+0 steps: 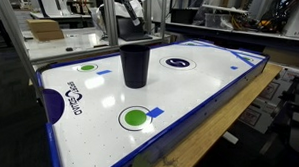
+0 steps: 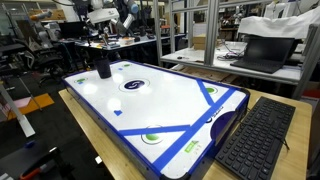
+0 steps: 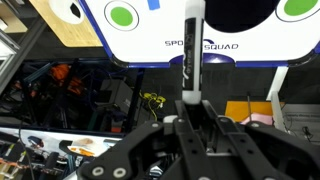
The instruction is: Take the marker from the cup and put it on the table
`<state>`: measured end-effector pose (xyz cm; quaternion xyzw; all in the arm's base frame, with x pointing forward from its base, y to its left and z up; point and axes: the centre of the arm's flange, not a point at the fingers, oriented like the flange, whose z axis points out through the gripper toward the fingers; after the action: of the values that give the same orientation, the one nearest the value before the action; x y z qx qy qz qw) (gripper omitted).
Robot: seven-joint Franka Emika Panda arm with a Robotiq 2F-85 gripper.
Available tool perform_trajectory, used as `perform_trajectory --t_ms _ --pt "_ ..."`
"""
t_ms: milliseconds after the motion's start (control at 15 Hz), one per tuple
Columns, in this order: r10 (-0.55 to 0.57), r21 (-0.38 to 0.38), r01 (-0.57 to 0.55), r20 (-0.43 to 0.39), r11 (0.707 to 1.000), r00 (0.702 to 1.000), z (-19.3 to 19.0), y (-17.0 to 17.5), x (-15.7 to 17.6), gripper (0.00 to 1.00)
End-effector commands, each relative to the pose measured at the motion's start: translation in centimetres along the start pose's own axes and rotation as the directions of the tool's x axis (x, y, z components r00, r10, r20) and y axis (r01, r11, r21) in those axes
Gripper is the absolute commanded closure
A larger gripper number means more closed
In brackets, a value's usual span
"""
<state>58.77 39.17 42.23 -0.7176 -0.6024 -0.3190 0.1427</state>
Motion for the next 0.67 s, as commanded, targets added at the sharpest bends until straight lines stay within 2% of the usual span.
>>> perform_trajectory --t_ms 0,200,400,600 --pt "0.070 -0.018 -0.068 0.142 0.997 0.987 0.0 -0.6 -2.5 0.95" --pt "0.160 -0.014 -0.162 0.262 0.987 0.952 1.6 -1.0 -7.1 0.95" --pt "0.261 -0.063 -0.257 0.393 0.964 0.882 2.6 -1.7 -11.0 0.95" --pt "0.332 -0.094 -0.327 0.467 0.940 0.820 3.7 -2.4 -13.4 0.95"
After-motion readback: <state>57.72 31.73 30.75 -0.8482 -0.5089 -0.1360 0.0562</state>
